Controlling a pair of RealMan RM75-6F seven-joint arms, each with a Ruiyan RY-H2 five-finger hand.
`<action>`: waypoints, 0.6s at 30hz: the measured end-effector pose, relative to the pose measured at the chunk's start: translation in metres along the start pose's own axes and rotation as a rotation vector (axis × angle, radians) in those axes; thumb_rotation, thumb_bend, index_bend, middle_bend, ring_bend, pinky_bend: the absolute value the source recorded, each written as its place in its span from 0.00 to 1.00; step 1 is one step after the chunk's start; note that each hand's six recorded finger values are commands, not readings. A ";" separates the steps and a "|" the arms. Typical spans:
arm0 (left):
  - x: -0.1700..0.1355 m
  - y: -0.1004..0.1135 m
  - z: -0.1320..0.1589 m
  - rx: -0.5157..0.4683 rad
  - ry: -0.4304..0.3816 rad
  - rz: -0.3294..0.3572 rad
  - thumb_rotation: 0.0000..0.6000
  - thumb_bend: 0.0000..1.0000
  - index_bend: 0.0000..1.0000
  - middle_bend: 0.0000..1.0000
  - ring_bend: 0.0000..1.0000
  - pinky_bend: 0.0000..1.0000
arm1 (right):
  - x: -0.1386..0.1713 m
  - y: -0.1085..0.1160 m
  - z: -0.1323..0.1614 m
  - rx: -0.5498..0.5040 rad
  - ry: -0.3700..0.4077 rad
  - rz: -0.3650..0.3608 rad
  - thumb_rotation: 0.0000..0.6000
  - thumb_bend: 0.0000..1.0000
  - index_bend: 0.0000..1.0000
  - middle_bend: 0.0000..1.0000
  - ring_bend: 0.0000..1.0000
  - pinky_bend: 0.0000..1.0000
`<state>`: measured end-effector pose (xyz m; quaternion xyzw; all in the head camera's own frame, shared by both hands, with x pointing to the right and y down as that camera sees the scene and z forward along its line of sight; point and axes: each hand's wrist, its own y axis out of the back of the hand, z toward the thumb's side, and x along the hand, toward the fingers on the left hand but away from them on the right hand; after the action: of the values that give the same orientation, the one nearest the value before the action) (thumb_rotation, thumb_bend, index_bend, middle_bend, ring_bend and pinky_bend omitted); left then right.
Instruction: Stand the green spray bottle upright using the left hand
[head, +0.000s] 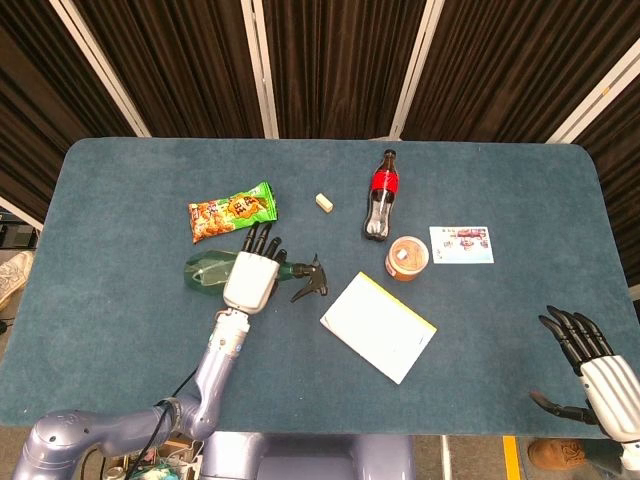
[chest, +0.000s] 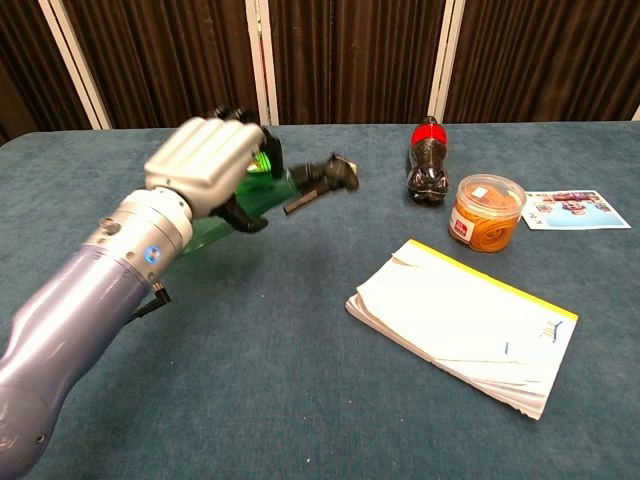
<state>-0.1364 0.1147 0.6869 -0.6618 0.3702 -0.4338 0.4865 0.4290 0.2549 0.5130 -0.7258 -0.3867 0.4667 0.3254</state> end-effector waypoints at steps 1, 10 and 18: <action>-0.001 0.005 -0.002 -0.044 0.007 0.023 1.00 0.58 0.77 0.29 0.07 0.06 | 0.000 -0.001 0.000 0.001 0.000 0.002 1.00 0.21 0.00 0.00 0.00 0.00; -0.020 0.051 -0.019 -0.393 0.028 0.202 1.00 0.59 0.77 0.31 0.08 0.06 | 0.000 0.000 0.002 0.005 0.002 -0.010 1.00 0.21 0.00 0.00 0.00 0.00; -0.035 0.069 -0.038 -0.654 0.063 0.229 1.00 0.59 0.77 0.32 0.08 0.06 | 0.000 0.006 -0.002 -0.002 -0.010 -0.034 1.00 0.21 0.00 0.00 0.00 0.00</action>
<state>-0.1890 0.1174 0.6185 -0.7231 0.5763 -0.2553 0.2824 0.4319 0.2518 0.5089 -0.7171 -0.4011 0.4642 0.3307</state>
